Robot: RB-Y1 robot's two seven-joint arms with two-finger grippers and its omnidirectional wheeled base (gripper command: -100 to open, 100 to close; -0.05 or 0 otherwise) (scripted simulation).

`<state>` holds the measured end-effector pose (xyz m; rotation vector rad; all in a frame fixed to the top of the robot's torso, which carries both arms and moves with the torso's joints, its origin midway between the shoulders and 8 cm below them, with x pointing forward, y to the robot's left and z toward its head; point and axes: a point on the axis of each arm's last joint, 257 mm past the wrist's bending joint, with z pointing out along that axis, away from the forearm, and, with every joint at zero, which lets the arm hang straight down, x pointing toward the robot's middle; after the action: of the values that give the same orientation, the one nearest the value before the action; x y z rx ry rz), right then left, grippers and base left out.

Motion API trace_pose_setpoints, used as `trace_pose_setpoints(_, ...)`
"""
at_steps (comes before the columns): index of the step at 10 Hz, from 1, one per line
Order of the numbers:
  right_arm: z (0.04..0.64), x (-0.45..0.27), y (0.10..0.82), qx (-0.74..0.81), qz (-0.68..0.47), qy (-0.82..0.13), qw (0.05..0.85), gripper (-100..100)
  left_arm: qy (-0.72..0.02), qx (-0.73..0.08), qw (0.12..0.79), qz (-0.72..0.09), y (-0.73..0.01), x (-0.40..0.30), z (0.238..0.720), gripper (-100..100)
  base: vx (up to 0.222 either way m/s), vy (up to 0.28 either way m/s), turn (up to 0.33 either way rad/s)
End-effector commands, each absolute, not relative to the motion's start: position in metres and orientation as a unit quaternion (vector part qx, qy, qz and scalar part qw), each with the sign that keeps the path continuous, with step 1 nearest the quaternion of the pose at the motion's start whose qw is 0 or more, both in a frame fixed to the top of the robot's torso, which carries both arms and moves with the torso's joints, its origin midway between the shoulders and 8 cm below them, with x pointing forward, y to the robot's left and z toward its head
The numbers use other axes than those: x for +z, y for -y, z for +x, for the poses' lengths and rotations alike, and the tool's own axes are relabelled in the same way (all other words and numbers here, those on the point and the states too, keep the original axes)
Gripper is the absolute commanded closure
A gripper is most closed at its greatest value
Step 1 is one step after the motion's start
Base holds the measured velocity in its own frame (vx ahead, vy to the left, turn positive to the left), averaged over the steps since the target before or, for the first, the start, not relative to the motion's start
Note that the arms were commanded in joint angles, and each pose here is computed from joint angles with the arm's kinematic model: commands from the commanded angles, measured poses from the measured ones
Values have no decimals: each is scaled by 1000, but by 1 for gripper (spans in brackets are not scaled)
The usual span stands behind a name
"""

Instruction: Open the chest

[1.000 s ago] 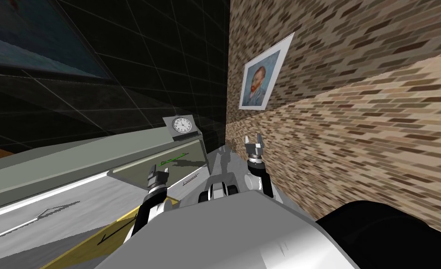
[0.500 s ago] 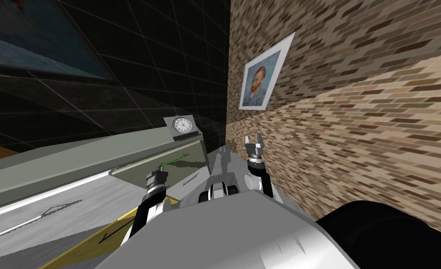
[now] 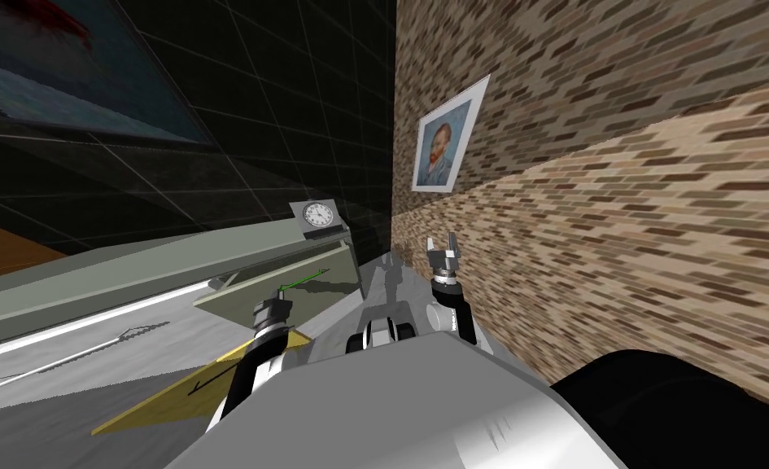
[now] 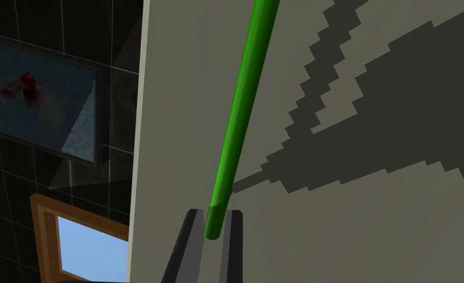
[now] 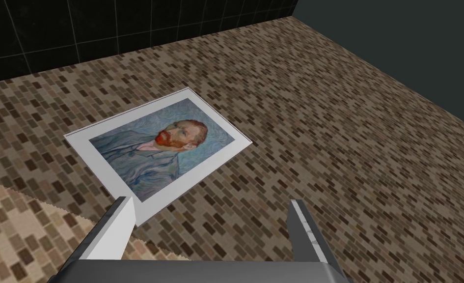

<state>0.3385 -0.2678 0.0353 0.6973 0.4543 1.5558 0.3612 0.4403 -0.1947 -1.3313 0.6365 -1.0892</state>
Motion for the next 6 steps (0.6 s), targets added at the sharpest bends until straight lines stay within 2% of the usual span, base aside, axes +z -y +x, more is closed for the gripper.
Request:
trace_pose_setpoints(1,339,35,268,681,305,-199,635,0,-278,-470,604,-580,-438,-198,358,100,-176,-71,8)
trace_pose_setpoints(3,339,35,268,681,305,-199,635,0,-280,-470,603,-581,-436,-199,356,100,-180,-88,3)
trace_pose_setpoints(4,339,35,268,681,305,-199,635,0,-278,-471,606,-577,-438,-195,356,100,-94,-48,4)
trace_pose_setpoints(5,339,35,268,681,305,-199,635,0,-278,-467,605,-582,-441,-189,350,-100,-7,-17,-21)
trace_pose_setpoints(6,338,35,268,681,305,-199,636,0,-277,-467,606,-582,-442,-183,347,-100,28,-2,-19)
